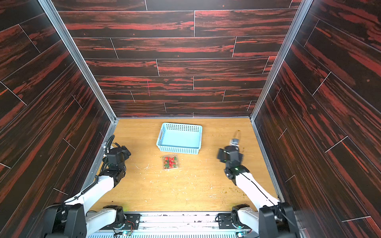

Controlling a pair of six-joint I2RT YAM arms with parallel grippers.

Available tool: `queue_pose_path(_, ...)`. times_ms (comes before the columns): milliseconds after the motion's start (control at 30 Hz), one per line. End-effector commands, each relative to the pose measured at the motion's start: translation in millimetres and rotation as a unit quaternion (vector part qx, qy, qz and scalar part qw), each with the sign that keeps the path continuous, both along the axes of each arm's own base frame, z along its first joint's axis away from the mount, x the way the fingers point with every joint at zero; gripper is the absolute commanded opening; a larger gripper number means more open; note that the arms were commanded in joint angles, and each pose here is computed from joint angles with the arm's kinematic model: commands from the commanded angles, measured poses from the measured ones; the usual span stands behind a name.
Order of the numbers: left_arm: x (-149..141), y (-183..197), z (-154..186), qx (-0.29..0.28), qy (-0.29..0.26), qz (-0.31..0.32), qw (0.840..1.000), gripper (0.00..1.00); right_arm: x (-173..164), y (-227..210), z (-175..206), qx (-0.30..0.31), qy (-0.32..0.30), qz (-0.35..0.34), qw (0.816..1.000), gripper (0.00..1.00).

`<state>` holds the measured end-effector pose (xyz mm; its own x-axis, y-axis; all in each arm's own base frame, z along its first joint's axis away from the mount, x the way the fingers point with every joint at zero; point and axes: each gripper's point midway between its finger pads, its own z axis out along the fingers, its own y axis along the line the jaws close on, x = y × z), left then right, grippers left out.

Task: Pack strawberries into containers
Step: Reset both arms

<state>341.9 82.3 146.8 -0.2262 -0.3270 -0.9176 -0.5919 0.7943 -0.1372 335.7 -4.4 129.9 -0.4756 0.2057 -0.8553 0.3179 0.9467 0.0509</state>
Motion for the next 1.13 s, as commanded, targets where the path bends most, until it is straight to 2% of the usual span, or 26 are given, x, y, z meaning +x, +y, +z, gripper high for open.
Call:
queue_pose_path(0, -4, 14, -18, 0.037, 0.031, 0.019, 0.999, 0.94, -8, -49, 6, -0.006, -0.041, -0.095, 0.995, 0.97)
queue_pose_path(100, 10, 12, -27, 0.049, 0.026, 0.001, 0.998, 0.94, -6, -60, 4, 0.010, -0.080, -0.094, 0.992, 0.97)
queue_pose_path(267, 28, 6, -30, 0.066, 0.002, -0.037, 0.997, 0.95, 0, -72, -12, -0.038, -0.098, -0.101, 0.989, 0.97)
queue_pose_path(333, 39, 5, -33, 0.079, -0.015, -0.052, 0.995, 0.94, 7, -66, 0, -0.028, -0.152, -0.076, 0.985, 0.97)
queue_pose_path(367, 43, -6, -41, 0.072, 0.000, -0.086, 0.994, 0.99, 8, -60, 9, -0.028, -0.191, -0.058, 0.980, 0.97)
queue_pose_path(400, 44, -10, -49, 0.066, 0.022, -0.099, 0.993, 1.00, 9, -58, 18, -0.038, -0.221, -0.047, 0.973, 0.97)
queue_pose_path(433, 45, -13, -48, 0.066, 0.018, -0.108, 0.992, 1.00, 11, -58, 20, -0.054, -0.227, -0.044, 0.971, 0.97)
queue_pose_path(567, 46, -16, -51, 0.067, 0.012, -0.119, 0.991, 1.00, 26, -44, 12, -0.066, -0.231, 0.007, 0.971, 0.97)
queue_pose_path(667, 46, -17, -51, 0.067, 0.017, -0.123, 0.990, 1.00, 39, -32, 3, -0.062, -0.205, 0.042, 0.976, 0.98)
queue_pose_path(1100, 47, -19, -51, 0.067, 0.021, -0.129, 0.989, 1.00, 42, -31, -8, -0.057, -0.196, 0.052, 0.978, 0.98)
